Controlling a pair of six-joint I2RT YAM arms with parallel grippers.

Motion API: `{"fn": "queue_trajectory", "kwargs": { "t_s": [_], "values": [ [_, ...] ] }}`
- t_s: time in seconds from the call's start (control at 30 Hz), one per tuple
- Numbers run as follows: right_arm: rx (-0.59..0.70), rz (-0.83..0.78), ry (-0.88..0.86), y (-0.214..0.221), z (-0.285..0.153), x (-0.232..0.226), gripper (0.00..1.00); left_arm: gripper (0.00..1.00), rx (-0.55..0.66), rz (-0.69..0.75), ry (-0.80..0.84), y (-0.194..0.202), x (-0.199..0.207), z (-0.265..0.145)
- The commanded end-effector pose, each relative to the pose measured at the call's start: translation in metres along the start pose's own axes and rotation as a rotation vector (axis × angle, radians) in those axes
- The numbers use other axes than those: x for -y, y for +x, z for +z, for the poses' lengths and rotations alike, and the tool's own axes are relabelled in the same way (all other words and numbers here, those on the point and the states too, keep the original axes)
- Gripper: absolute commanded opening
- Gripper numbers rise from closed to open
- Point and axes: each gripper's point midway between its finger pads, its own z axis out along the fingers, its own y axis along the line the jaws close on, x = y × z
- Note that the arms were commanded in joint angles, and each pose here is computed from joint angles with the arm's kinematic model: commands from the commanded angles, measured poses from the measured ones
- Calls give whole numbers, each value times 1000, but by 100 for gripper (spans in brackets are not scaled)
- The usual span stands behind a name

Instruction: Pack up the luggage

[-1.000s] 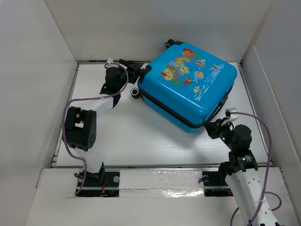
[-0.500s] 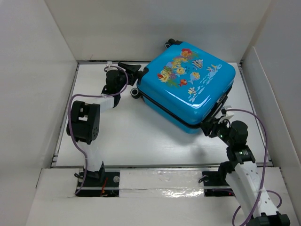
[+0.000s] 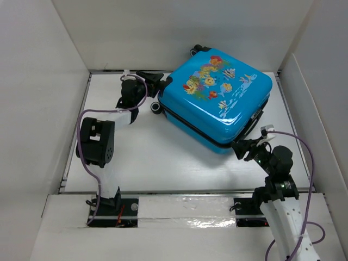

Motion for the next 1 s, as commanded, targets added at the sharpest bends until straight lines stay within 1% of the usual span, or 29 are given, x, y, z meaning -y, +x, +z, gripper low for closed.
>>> {"fn": "queue_trajectory", "kwargs": {
  "t_s": [0.0,0.03,0.13,0.17,0.2,0.3,0.33,0.43,0.5,0.53,0.57,0.6,0.63,0.7,0.73,0.77,0.8,0.9,0.97],
  "values": [
    [62,-45,-8,-33,-12,-12,59,0,-3,137,371,3,162,-41],
    [64,-47,-5,-36,-14,-13,58,0,1,141,384,2,170,-45],
    [76,-42,-18,-39,-20,-18,44,0,-10,146,399,7,186,-54],
    [74,-33,-21,-37,-20,-19,31,0,-16,138,406,8,188,-56],
    [75,-22,-27,-35,-21,-20,25,0,-19,137,406,9,189,-57],
    [85,12,-29,-27,-24,-21,20,0,-20,129,390,11,181,-61],
    [100,17,-6,-27,-27,-18,20,0,-28,115,370,13,168,-61],
    [109,35,46,-22,-26,-7,20,0,-51,82,358,19,152,-61],
    [87,49,55,-16,-24,-4,27,0,-46,79,338,19,141,-61],
    [74,60,59,-12,-23,-3,30,0,-37,80,312,19,128,-60],
    [49,71,69,-6,-22,-1,36,0,-35,80,303,20,123,-61],
    [27,79,82,-1,-20,3,38,0,-32,79,302,20,119,-62],
    [18,87,75,1,-19,2,39,0,-31,74,280,22,107,-61],
    [19,93,75,3,-17,3,39,0,-25,71,266,22,95,-59],
    [26,103,90,4,-16,6,36,0,-25,71,258,22,90,-58],
    [17,118,98,11,-13,10,32,0,-24,70,252,22,86,-56],
    [41,117,87,8,-10,9,31,0,-29,67,244,22,80,-51],
    [32,124,76,14,-9,9,29,0,-23,68,232,14,72,-42],
    [37,124,79,12,-9,9,30,0,-31,70,239,13,74,-36]
  ]
}}
